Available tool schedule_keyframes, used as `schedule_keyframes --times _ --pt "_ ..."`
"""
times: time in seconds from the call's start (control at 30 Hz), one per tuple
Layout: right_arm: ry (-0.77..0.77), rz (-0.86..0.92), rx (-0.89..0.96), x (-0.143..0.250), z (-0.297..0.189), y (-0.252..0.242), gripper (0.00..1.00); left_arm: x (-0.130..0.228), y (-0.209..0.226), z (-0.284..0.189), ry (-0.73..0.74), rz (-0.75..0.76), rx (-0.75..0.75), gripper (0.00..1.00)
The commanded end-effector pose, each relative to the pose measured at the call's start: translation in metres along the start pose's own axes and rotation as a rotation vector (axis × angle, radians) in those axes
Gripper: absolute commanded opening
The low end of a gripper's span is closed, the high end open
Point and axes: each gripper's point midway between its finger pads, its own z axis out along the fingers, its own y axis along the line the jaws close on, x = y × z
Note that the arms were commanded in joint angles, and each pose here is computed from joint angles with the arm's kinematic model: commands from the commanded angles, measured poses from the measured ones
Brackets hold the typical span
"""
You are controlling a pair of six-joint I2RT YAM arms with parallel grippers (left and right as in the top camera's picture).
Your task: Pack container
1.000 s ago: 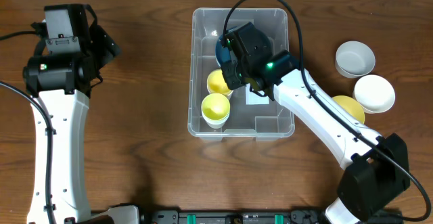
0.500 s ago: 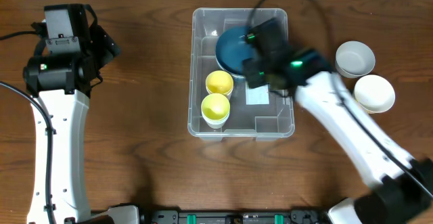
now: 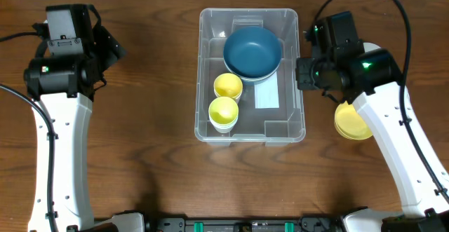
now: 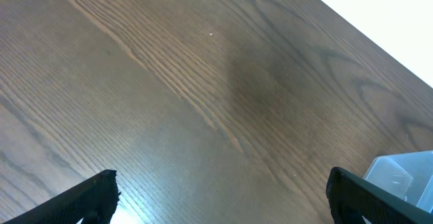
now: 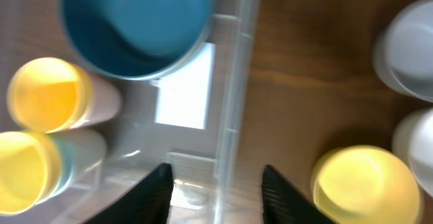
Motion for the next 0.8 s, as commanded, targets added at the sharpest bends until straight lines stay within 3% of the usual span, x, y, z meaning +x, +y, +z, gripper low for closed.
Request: schedule_keyframes --times 0.0,0.07,0.1,0.4,0.77 --pt "-0.008 -0.075 -0.112 0.0 0.002 0.032 0.29 -0.005 0.001 -0.004 -0.017 0.001 -0.003 0.98" --pt "-0.035 -0.108 -0.137 -0.002 0.006 0.048 0.04 -0.005 0.001 -0.004 -0.017 0.001 -0.003 0.98" --pt "-0.048 -0.128 -0.152 -0.002 0.011 0.057 0.01 -0.005 0.001 -0.004 -0.017 0.001 -0.004 0.98" --pt "-0.074 -0.276 -0.256 0.019 0.06 0.131 0.01 -0.005 0.001 -0.004 -0.017 0.001 -0.004 0.98" --pt "0.099 -0.341 -0.23 0.065 0.129 0.153 0.01 -0.005 0.001 -0.004 -0.017 0.001 -0.004 0.98"
